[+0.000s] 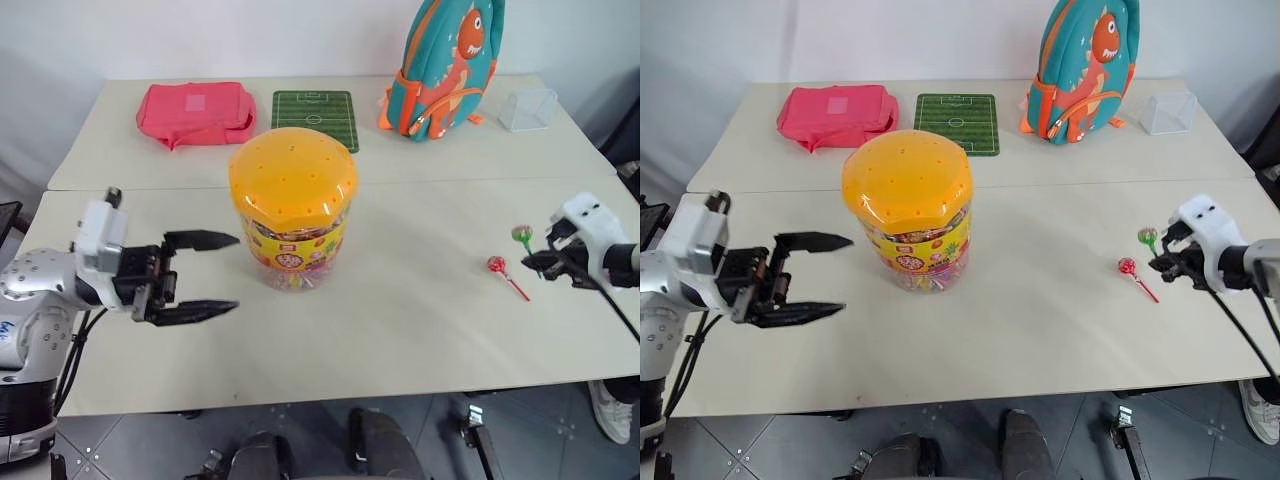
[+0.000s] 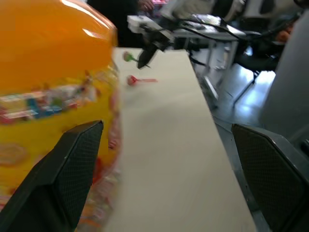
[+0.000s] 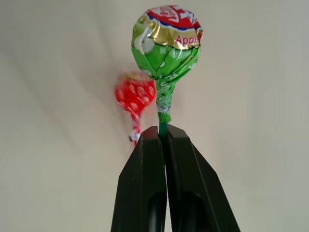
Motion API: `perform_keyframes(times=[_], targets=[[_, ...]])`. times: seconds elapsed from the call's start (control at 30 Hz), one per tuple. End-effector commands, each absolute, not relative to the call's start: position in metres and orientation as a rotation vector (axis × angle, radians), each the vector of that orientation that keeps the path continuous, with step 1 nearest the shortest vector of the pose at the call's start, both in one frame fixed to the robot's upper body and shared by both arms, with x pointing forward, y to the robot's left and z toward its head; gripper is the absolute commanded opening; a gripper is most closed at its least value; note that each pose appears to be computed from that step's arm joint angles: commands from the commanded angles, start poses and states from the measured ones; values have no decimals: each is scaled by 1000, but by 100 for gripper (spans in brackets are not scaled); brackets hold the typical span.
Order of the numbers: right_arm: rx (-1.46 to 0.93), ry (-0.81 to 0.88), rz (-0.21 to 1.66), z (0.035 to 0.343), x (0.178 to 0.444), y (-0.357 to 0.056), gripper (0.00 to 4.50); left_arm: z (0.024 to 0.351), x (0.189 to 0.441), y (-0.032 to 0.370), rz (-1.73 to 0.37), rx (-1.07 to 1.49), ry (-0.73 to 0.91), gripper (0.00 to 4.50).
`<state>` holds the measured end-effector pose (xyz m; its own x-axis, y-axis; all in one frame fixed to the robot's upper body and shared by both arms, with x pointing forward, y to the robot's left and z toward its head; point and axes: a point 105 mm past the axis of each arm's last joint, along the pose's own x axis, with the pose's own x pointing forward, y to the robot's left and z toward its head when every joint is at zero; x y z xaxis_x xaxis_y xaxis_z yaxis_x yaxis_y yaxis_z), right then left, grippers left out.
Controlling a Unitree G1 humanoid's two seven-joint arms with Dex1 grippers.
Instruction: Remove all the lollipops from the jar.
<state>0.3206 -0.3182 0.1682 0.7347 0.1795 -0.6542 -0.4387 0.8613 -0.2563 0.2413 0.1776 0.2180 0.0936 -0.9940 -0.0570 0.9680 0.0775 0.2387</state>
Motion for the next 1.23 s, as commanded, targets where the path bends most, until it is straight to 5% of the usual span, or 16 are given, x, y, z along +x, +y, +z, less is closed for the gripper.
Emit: perform_keyframes(times=[0.03, 0.13, 0.23, 0.5, 0.63, 0.83, 1.0, 1.23], targets=[[-462, 677, 319, 168, 320, -322, 5, 221, 239, 178, -1487, 292, -147, 450], [-445, 685, 347, 162, 319, -319, 5, 219, 241, 184, -1473, 279, -127, 450], [-429, 699, 361, 158, 316, -317, 64, 217, 246, 187, -1447, 295, -141, 450], [-384, 570, 418, 180, 308, -320, 330, 212, 256, 196, -1368, 267, -113, 450], [-454, 259, 673, 220, 288, -300, 448, 199, 274, 219, -1184, 315, -59, 450], [-457, -50, 977, 229, 266, -238, 448, 162, 284, 240, -992, 370, 49, 450], [-430, -115, 1215, 183, 243, -165, 448, 137, 276, 225, -935, 407, 42, 450], [-413, -104, 1158, 138, 237, -161, 448, 127, 261, 212, -850, 414, -13, 450]])
